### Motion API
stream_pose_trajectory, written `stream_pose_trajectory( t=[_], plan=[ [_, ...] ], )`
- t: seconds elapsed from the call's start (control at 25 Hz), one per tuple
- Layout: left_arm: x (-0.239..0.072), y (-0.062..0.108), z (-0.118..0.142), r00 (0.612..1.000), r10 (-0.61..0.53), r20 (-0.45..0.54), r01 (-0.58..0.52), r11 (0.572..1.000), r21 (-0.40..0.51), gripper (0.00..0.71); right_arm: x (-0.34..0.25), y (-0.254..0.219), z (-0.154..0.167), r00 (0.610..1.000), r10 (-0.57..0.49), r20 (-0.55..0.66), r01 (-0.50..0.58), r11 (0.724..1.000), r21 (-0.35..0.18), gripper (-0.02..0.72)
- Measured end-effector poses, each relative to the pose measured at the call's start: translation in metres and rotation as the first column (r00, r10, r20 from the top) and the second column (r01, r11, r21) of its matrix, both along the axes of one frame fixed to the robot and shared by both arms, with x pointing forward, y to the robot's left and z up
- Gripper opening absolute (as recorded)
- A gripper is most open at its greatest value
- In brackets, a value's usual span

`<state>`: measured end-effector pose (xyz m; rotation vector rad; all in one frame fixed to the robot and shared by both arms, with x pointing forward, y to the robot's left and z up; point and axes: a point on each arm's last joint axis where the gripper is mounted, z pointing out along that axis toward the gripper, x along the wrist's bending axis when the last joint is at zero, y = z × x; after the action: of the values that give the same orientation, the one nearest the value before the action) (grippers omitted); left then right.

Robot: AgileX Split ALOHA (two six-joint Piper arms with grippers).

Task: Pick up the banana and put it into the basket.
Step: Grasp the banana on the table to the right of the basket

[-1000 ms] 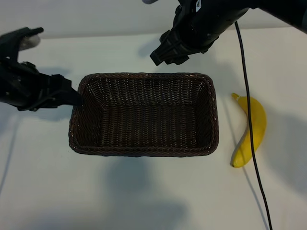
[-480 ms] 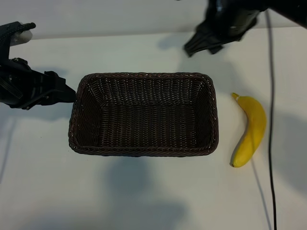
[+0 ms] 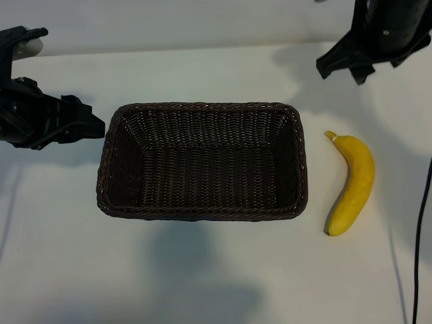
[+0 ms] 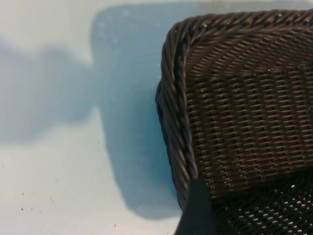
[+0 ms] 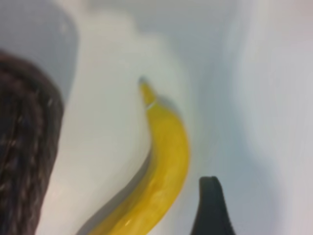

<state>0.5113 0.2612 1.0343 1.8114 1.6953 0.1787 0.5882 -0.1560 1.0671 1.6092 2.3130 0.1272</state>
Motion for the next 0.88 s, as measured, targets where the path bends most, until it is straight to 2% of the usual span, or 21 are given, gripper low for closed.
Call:
stream_pose_trajectory(
  t=[0.24,0.4,0.68,0.88],
  plan=[
    [0.0,0.0,0.0,1.0,0.001,0.004,-0.001,1.0,0.001,0.599,-0.017,-0.005,-0.04,0.989,-0.008,-0.151,0.004,1.0,-0.029,0.511],
    [0.0,0.0,0.0,1.0,-0.006,0.007,0.006,1.0,0.006,0.599,-0.029,-0.007,-0.066,0.976,-0.012,-0.218,0.007,1.0,-0.022,0.511],
    [0.0,0.0,0.0,1.0,-0.009,0.008,0.008,1.0,0.008,0.599,-0.037,-0.009,-0.086,0.97,-0.008,-0.243,0.006,1.0,-0.009,0.556],
    [0.0,0.0,0.0,1.0,-0.009,0.008,0.009,1.0,0.008,0.599,-0.033,-0.005,-0.086,0.981,-0.015,-0.194,0.021,0.999,0.028,0.571]
  ],
)
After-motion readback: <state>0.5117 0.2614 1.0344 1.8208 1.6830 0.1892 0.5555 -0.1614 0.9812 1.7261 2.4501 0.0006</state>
